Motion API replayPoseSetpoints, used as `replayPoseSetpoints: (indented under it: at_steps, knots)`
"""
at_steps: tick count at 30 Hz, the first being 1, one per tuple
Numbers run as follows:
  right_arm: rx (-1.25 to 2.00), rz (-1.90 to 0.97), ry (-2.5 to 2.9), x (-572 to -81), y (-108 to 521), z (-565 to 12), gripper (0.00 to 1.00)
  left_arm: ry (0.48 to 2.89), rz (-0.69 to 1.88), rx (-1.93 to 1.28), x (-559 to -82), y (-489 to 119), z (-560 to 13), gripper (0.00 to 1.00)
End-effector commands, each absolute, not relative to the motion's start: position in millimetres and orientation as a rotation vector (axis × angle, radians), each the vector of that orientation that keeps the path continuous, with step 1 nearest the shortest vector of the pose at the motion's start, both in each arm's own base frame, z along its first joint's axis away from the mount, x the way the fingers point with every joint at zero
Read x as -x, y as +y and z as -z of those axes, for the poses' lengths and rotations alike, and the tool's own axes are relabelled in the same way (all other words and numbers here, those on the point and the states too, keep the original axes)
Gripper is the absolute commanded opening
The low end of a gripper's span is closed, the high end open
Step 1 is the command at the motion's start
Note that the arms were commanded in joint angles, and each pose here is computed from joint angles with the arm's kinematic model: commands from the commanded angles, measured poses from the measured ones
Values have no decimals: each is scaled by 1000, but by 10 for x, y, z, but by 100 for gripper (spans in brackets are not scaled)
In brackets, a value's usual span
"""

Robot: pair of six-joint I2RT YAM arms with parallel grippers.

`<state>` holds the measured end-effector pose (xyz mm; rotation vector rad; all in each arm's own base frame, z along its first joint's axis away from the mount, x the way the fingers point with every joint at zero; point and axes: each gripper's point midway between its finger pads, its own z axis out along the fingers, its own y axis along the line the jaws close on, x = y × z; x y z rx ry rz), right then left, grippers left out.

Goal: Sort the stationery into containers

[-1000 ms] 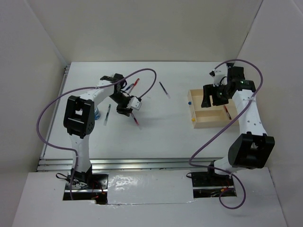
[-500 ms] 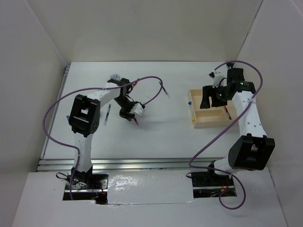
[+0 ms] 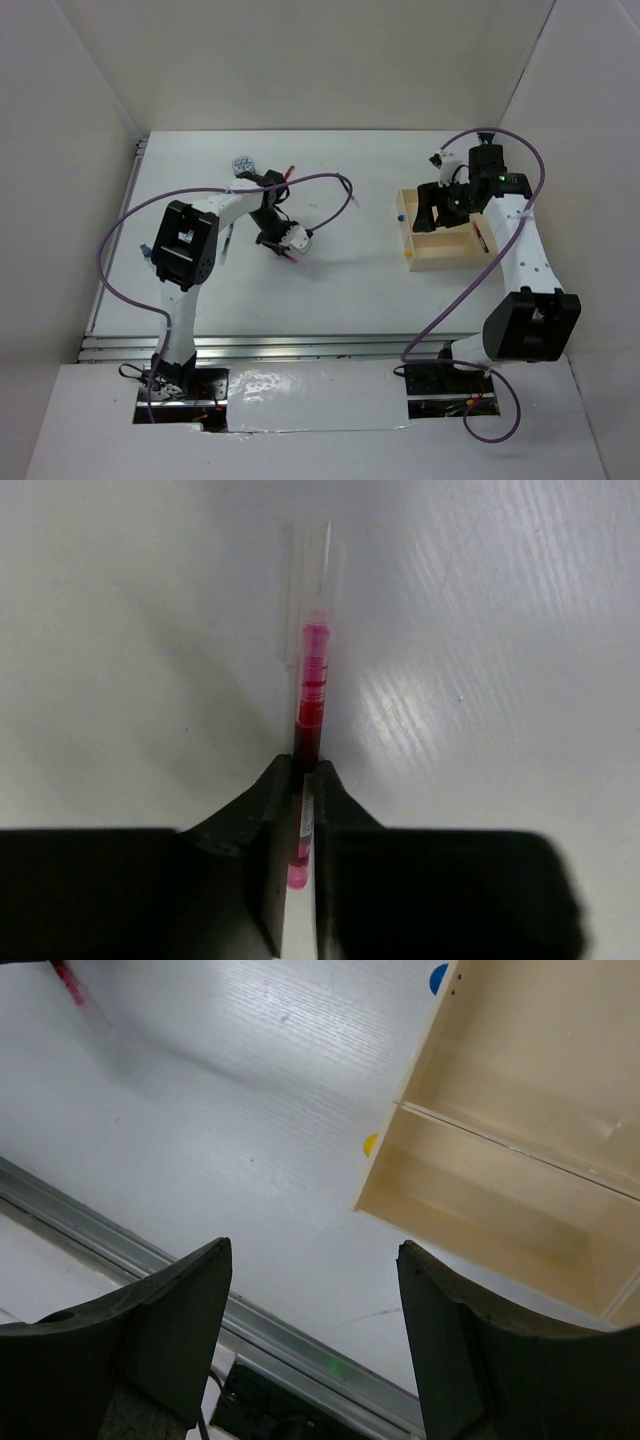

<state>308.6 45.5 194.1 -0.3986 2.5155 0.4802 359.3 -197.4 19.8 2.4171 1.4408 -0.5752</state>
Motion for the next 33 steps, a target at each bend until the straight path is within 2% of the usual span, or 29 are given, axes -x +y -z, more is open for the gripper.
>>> replayPoseSetpoints:
  at_steps: [1, 4, 7, 10, 11, 12, 13, 14, 15, 16, 17, 18, 19, 21, 26, 33]
  knots:
    - [428, -515, 2431, -3004, 587, -2167, 73, 1496, 553, -2445, -3443, -1931, -120, 12]
    - [436, -560, 2368, -2966, 689, -2283, 73, 1575, 580, -2300, -3385, -2013, -261, 2]
    - [417, -601, 2274, -2933, 774, -2463, 74, 1725, 637, -2066, -3390, -2139, -600, 0]
    - [410, -650, 2175, -2898, 844, -2647, 79, 1814, 825, -1713, -3466, -2360, -1294, 0]
    - [430, -697, 2134, -2869, 907, -2748, 80, 1867, 1006, -1535, -3364, -2488, -1542, 0]
    - [439, -727, 2106, -2848, 952, -2833, 80, 1818, 1030, -1440, -3425, -2498, -1838, 0]
    - [453, -746, 2059, -2826, 989, -2956, 81, 1924, 1149, -1267, -3339, -2521, -1947, 0]
    - [457, -820, 2014, -2775, 1078, -3095, 82, 1907, 1239, -1177, -3274, -2573, -2125, 0]
    - [472, -829, 1942, -2812, 1115, -3246, 83, 1733, 1180, -1136, -3376, -2608, -2552, 0]
    - [480, -849, 1882, -2745, 1167, -3398, 84, 1880, 1321, -929, -3215, -2616, -2473, 0]
    - [447, -934, 1862, -2690, 1258, -3460, 86, 1837, 1333, -873, -3174, -2622, -2598, 0]
    - [485, -927, 1764, -2673, 1316, -3666, 86, 1606, 1241, -867, -3202, -2644, -3100, 0]
    - [494, -948, 1736, -2654, 1368, -3725, 87, 1673, 1318, -740, -3095, -2630, -2988, 0]
    - [543, -1016, 1675, -2570, 1574, -3883, 89, 1572, 1291, -671, -3007, -2633, -3302, 0]
    - [608, -1132, 1587, -2520, 1915, -4171, 95, 1548, 1469, -537, -2833, -2707, -3597, 0]
    - [670, -1307, 1575, -2550, 2430, -4283, 96, 1482, 1608, -364, -2827, -2714, -3871, 0]
